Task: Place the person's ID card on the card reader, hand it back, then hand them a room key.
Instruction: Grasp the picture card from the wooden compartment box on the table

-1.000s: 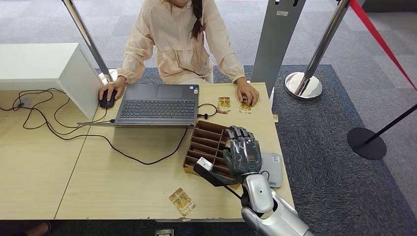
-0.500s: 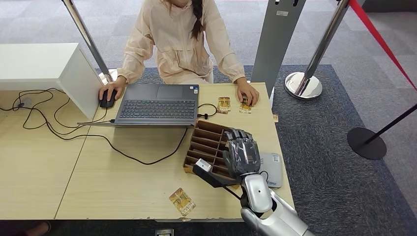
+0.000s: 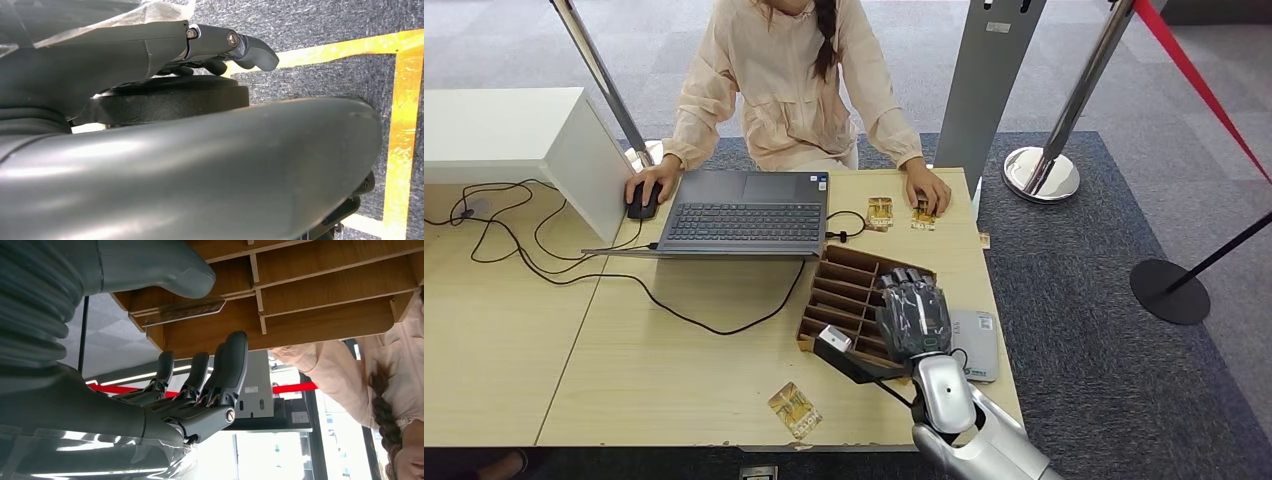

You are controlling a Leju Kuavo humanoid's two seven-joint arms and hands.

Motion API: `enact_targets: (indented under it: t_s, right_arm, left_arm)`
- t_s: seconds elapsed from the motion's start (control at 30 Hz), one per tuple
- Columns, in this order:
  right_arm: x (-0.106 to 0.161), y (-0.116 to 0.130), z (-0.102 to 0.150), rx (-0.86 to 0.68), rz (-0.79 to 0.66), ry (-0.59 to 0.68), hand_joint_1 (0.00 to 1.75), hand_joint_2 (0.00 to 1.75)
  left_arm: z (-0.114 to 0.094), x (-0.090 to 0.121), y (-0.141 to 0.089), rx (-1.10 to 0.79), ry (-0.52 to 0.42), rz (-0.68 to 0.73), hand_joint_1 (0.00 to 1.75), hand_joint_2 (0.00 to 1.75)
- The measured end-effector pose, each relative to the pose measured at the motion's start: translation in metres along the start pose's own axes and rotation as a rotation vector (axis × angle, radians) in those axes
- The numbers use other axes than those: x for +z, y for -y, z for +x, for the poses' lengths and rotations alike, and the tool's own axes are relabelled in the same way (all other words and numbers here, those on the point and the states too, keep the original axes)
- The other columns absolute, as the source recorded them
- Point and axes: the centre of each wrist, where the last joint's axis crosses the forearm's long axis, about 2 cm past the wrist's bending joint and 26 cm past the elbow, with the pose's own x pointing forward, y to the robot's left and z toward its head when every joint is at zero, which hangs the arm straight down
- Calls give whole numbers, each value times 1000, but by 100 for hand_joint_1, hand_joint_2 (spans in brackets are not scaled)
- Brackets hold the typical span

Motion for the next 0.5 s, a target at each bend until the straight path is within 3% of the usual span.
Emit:
enact_targets:
  t_s: [0.5]
  right_arm:
    - [1, 1, 3, 7, 2, 10, 89, 175]
  left_arm:
    - [0, 0, -1, 30, 11, -2, 0, 0]
